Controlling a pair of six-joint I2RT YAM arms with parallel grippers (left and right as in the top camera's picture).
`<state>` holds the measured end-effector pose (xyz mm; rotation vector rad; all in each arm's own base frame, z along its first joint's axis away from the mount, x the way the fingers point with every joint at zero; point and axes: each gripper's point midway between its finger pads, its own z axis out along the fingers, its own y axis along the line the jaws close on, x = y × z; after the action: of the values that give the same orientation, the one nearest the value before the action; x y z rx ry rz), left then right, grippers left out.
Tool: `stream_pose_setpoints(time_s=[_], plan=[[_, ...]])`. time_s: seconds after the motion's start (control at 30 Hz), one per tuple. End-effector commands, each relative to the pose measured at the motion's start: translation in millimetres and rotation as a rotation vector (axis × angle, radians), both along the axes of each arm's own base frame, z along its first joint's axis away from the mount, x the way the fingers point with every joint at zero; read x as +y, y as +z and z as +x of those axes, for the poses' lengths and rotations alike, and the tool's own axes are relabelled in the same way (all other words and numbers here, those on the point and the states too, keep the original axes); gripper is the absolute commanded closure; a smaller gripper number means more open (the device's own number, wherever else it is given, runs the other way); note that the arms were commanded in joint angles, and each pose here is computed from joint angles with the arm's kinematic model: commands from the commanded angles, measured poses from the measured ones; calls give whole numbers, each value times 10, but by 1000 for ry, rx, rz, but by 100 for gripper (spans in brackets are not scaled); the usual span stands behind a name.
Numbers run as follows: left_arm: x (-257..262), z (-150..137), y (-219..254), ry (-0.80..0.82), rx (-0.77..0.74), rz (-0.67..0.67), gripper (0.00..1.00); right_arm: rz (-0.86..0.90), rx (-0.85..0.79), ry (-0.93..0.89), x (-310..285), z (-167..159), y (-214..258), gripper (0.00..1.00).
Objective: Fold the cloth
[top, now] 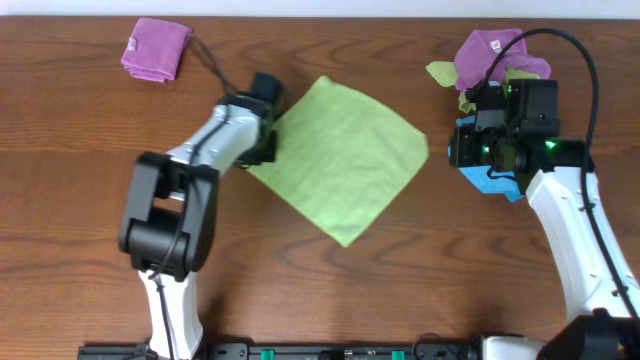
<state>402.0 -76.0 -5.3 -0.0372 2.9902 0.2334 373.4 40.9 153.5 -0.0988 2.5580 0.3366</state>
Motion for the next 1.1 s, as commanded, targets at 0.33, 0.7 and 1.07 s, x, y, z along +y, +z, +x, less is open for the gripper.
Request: stream_pose_setpoints(time_s=[0.33,0.7,1.07], plan=[[515,-1079,-678,260,358,0,94,62,73,187,777,120,-460,99],[308,-1255,-775,242,387,-31,94,26,158,255,1147,189,-1162,99],[299,-1233,-782,240,377,-33,94,-46,127,214,1081,392,-1461,99]])
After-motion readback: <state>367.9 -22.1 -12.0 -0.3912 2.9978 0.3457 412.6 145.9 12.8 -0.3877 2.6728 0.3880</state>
